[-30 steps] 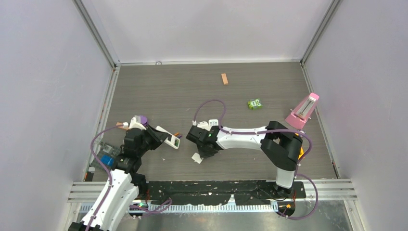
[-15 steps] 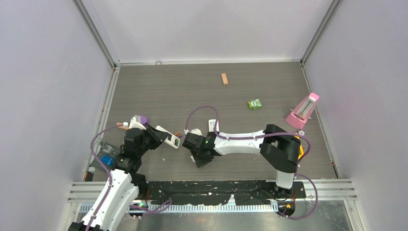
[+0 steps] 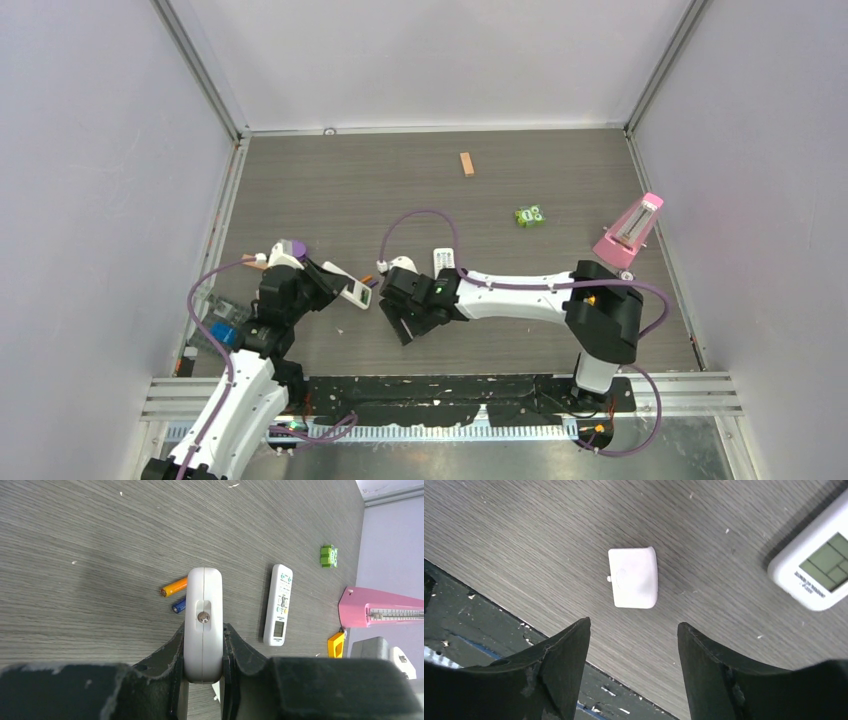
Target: Load the batteries into the remote control
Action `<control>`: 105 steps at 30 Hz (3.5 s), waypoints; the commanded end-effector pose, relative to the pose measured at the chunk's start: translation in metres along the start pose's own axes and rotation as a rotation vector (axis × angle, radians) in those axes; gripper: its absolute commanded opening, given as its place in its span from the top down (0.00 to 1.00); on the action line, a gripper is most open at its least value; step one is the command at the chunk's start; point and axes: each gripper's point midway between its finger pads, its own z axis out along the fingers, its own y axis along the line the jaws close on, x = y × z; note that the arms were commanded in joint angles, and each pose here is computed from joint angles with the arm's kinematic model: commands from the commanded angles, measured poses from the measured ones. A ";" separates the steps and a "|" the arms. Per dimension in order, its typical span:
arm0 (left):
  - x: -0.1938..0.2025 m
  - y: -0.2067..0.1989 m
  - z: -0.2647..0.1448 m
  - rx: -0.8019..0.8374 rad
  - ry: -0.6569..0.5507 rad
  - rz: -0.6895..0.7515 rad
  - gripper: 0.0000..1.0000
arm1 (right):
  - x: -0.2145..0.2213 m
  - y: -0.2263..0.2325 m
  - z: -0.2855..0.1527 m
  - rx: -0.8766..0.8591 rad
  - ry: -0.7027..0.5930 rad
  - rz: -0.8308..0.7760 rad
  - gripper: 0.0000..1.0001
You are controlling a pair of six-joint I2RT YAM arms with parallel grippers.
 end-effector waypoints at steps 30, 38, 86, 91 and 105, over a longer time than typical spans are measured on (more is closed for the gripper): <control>-0.020 -0.049 0.000 0.276 -0.101 0.006 1.00 | -0.034 0.005 -0.013 -0.018 -0.091 0.165 0.71; -0.018 -0.056 0.000 0.421 -0.169 -0.038 1.00 | -0.087 -0.005 -0.055 -0.162 -0.298 0.561 0.70; -0.013 -0.062 -0.010 0.439 -0.117 -0.195 1.00 | -0.129 0.022 -0.032 -0.241 -0.272 0.864 0.68; -0.010 -0.064 -0.011 0.447 -0.098 -0.186 1.00 | -0.130 0.025 -0.030 -0.252 -0.263 0.854 0.67; -0.012 -0.072 -0.017 0.474 -0.097 -0.148 1.00 | -0.123 0.025 -0.029 -0.250 -0.241 0.848 0.64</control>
